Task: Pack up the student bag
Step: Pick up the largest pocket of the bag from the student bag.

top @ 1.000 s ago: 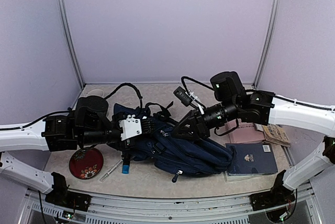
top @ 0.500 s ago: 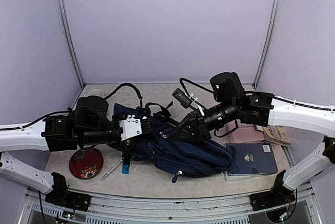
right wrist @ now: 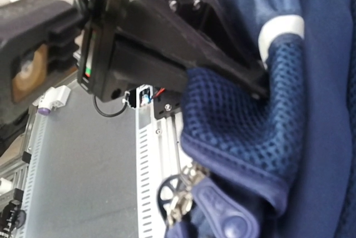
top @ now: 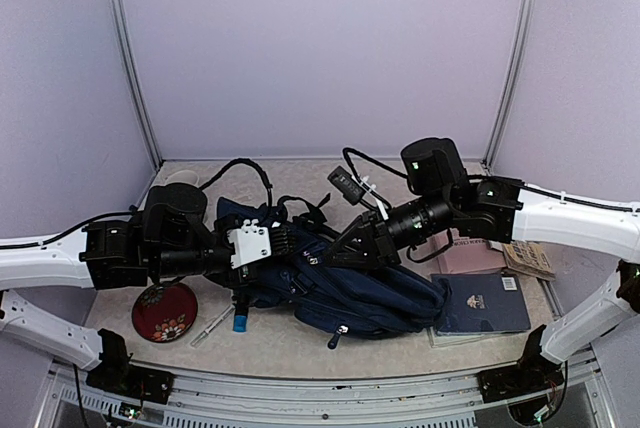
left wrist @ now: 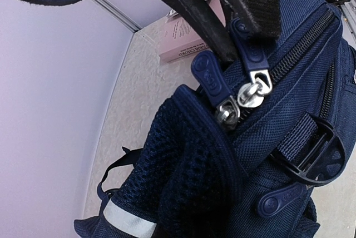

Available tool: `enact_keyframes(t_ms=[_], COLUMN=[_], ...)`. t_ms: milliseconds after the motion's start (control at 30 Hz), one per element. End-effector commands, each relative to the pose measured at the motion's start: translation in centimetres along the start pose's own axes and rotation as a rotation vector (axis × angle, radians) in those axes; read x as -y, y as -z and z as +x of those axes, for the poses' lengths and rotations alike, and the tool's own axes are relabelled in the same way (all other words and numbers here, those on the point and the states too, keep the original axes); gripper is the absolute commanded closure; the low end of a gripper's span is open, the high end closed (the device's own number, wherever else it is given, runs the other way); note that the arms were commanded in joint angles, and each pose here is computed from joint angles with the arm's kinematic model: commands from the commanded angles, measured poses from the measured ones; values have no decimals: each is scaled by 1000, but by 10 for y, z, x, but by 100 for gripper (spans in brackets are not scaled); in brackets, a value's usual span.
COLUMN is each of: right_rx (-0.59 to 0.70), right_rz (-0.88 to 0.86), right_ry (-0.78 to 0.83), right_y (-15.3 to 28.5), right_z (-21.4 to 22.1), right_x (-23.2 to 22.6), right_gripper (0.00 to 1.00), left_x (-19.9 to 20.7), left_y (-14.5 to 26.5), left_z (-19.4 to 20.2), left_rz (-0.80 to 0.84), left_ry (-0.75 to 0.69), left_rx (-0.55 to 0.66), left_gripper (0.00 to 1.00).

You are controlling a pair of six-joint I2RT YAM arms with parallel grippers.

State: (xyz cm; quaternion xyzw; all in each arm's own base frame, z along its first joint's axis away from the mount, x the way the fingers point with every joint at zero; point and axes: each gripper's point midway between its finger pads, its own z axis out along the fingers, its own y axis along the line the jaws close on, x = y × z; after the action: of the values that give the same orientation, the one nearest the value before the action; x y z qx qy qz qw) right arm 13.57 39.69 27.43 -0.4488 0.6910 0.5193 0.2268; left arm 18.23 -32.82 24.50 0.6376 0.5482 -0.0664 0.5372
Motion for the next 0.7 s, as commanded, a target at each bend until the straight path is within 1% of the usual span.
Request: enact_keyframes(t_ms=[0, 200, 467, 667], right_rx=[48, 20, -5, -16], right_rz=[-57, -93, -4, 4], right_ry=[54, 59, 56, 68], right_y=[-2, -6, -13, -9], right_z=[-19, -13, -7, -5], right_x=[-20, -31, -15, -17], right_gripper=[81, 84, 84, 99], left_x=[-9, -10, -10, -19], left_y=[-2, -1, -3, -4], left_z=[0, 1, 1, 3], left_rz=[-41, -46, -48, -89], left_ry=[15, 16, 21, 42], left_rx=[-11, -12, -17, -35], left_gripper=[100, 100, 100, 100])
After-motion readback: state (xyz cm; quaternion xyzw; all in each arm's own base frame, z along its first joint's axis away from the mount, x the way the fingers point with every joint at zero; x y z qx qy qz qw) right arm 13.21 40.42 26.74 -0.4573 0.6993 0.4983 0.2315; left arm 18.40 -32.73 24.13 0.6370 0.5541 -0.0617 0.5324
